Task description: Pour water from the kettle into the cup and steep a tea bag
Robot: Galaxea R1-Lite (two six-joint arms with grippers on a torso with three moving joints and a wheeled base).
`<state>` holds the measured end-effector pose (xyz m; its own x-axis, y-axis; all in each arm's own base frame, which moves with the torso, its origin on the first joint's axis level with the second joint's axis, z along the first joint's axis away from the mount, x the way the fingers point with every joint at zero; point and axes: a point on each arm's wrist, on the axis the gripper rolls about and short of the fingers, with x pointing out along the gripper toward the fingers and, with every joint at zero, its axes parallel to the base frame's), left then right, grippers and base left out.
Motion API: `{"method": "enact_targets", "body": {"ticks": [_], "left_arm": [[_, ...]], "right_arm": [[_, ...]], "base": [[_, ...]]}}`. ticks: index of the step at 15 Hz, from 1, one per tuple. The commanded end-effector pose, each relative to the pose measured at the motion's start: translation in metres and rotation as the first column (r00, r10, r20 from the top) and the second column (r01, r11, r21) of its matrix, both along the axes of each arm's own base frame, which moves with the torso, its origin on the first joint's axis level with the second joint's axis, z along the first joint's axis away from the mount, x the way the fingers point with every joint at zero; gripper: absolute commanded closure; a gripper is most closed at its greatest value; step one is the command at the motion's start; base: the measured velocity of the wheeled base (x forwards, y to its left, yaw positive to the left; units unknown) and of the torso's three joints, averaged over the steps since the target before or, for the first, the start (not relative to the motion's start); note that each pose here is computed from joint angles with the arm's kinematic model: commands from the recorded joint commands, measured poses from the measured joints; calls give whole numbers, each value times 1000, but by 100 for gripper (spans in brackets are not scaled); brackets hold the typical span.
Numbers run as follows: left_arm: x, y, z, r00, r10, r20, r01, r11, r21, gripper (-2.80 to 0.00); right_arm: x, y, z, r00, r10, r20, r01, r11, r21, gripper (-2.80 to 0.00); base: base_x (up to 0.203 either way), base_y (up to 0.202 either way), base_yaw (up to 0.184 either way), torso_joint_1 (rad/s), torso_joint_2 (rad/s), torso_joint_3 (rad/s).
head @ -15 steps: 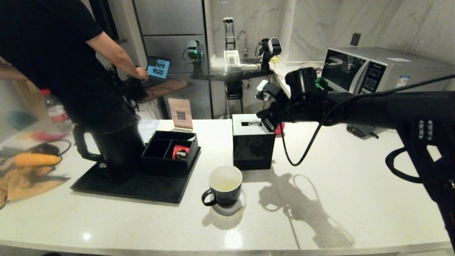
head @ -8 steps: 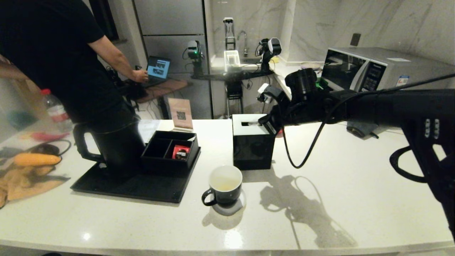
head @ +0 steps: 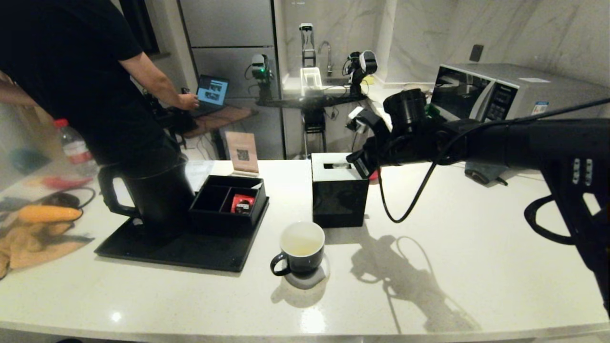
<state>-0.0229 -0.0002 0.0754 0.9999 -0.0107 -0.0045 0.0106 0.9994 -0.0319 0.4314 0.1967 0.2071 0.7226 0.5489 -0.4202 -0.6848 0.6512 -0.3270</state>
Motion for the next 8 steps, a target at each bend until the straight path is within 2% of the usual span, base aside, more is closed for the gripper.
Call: {"method": "enact_targets", "body": {"ticks": [1,8], "left_arm": [[0,0,0,1000,0,0,0,1000,-2,0],[0,0,0,1000,0,0,0,1000,-1,0]], "right_arm": [[3,4,-7,1000,7,1,-7,1000,-1,0],[10,15,-21,1000,11,13,-11,1000,23,0]], "base": [[0,0,0,0,0,0],[0,0,0,0,0,0]]}}
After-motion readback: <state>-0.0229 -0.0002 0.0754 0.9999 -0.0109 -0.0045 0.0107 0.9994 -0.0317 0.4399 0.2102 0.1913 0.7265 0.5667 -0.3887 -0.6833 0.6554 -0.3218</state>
